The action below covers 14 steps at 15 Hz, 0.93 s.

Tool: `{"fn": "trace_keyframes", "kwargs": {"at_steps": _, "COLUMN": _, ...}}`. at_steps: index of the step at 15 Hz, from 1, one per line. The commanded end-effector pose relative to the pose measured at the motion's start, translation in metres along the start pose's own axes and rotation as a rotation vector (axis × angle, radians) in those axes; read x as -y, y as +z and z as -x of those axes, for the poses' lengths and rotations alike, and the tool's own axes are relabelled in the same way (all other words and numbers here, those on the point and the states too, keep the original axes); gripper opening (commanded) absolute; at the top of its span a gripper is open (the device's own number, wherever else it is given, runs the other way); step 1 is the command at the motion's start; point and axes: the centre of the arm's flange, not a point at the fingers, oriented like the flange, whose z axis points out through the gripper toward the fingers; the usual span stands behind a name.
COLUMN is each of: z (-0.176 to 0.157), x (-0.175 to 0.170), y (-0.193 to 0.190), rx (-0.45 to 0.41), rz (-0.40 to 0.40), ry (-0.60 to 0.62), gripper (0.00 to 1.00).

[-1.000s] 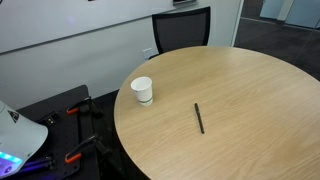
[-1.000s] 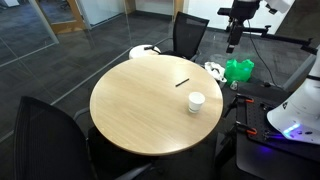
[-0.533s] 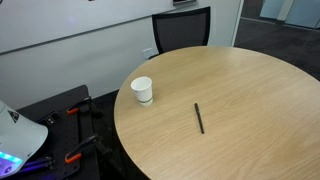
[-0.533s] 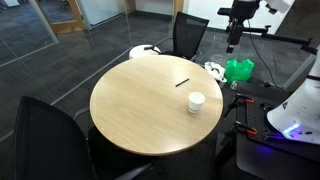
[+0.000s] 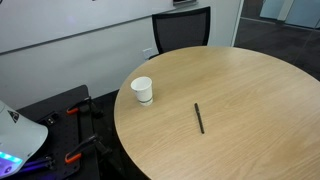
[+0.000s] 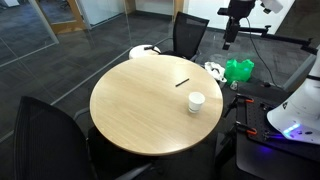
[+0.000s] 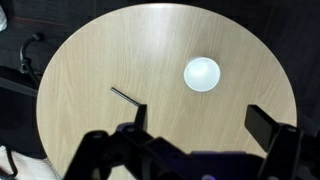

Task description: Pick the pen and put it in the cup

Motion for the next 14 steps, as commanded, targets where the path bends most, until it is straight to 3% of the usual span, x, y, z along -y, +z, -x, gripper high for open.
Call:
{"fn": "trace_keyframes", "kwargs": {"at_steps": 1, "z": -0.028, "x": -0.023, "y": 0.012, "rx": 0.032, "rz": 0.076, "ry": -0.116, "gripper": 1.0}}
{"fn": "trace_keyframes", "kwargs": {"at_steps": 6, "z": -0.059, "x": -0.054, "y": 0.04, "rx": 0.089, "rz": 0.146, "ry": -0.305, "gripper": 1.0}}
{"fn": "trace_keyframes", "kwargs": {"at_steps": 11, "z": -0.08, "x": -0.089, "y": 0.073, "rx": 0.089, "rz": 0.109, "ry": -0.496, "gripper": 1.0}}
{"fn": "trace_keyframes", "kwargs": {"at_steps": 12, "z": -0.065, "x": -0.073, "y": 0.066, "rx": 0.088, "rz": 0.111, "ry": -0.435, "gripper": 1.0}}
{"fn": "trace_keyframes", "kwargs": {"at_steps": 14, "z": -0.066, "x": -0.078, "y": 0.074, "rx": 0.104, "rz": 0.104, "ry": -0.438, "gripper": 1.0}}
